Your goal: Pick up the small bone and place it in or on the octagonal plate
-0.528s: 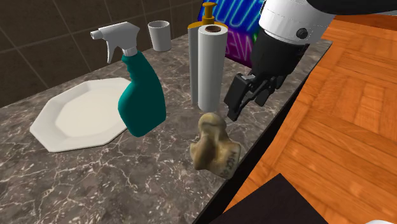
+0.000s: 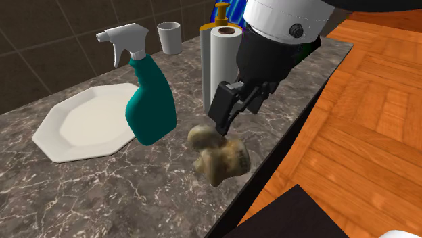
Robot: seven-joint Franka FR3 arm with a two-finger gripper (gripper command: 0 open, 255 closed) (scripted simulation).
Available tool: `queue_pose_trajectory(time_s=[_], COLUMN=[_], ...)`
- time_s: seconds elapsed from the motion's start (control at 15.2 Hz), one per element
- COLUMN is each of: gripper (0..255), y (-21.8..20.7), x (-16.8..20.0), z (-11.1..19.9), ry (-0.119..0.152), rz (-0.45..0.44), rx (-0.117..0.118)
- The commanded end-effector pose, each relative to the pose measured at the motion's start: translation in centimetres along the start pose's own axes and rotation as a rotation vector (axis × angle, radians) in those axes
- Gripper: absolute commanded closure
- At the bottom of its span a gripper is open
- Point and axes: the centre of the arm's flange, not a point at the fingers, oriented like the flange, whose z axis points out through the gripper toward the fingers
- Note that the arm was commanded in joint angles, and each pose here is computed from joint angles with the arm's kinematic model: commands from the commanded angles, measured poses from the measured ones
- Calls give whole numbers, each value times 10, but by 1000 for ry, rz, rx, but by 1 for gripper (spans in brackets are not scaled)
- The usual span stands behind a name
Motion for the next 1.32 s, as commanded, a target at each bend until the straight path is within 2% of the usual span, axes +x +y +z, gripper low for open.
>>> queue_pose_trajectory(time_s=[0.0,0.53,0.99,1.06,1.25], gripper=[0,0,0,255,255], y=[-30,-31,-31,-30,-29], x=[-24,-32,-32,-31,-32], z=[21,60,60,59,58], ry=[-219,-219,-219,-219,-219], rz=[-43,-43,-43,-43,-43], rx=[29,29,29,29,29])
